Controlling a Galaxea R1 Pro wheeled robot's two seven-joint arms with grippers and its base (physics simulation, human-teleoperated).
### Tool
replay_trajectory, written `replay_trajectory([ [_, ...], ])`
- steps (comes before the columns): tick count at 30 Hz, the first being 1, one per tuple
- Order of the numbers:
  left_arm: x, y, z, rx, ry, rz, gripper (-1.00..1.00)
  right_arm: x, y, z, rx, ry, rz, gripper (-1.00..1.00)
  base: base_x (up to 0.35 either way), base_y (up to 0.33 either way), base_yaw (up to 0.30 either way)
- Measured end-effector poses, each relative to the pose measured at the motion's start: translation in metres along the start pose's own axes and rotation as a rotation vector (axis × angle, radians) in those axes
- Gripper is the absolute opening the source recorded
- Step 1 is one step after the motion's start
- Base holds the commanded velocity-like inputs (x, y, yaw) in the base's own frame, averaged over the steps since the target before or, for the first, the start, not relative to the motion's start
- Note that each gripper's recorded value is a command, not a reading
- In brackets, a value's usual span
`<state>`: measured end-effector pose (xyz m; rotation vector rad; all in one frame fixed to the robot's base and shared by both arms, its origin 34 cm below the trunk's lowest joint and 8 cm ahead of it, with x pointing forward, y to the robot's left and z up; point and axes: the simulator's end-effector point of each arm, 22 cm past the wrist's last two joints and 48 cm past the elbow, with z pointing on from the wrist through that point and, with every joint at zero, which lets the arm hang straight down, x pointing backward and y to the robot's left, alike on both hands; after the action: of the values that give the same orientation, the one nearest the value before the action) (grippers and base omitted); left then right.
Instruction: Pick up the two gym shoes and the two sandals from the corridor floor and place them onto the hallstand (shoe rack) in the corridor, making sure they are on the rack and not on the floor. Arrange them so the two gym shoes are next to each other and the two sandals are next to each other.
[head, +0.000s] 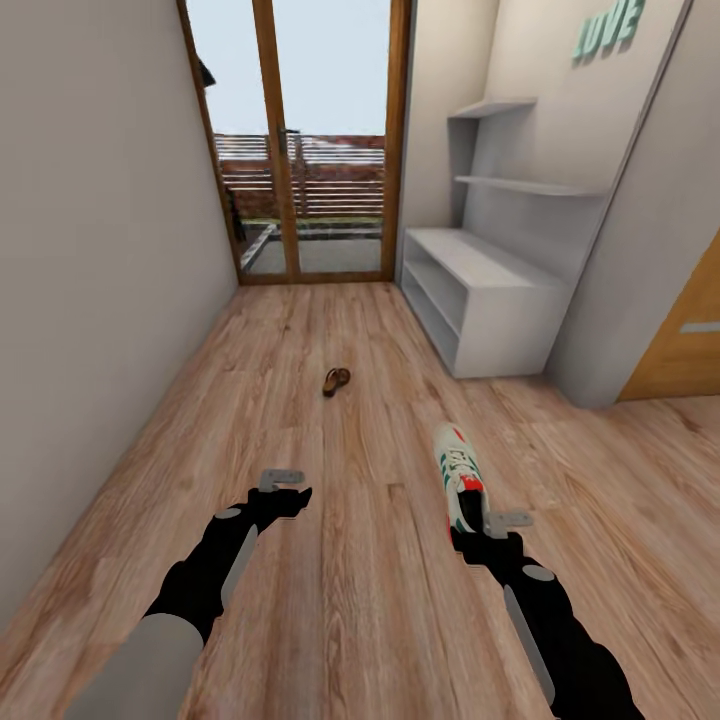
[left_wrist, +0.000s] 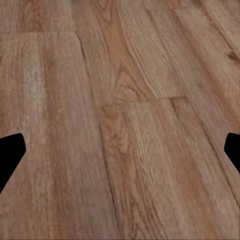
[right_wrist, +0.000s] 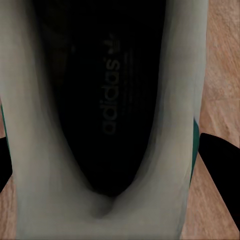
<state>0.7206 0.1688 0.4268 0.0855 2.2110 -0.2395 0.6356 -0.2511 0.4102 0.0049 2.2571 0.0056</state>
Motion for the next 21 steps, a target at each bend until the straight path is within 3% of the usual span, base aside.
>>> replay_trajectory([
  [21, 0.0, 0.0, 0.0, 0.0, 0.0, 0.0, 1.0, -0.0003, -0.0003, -0.0001, 0.001, -0.001, 0.0, -1.0, 0.349, 0.103, 0.0],
])
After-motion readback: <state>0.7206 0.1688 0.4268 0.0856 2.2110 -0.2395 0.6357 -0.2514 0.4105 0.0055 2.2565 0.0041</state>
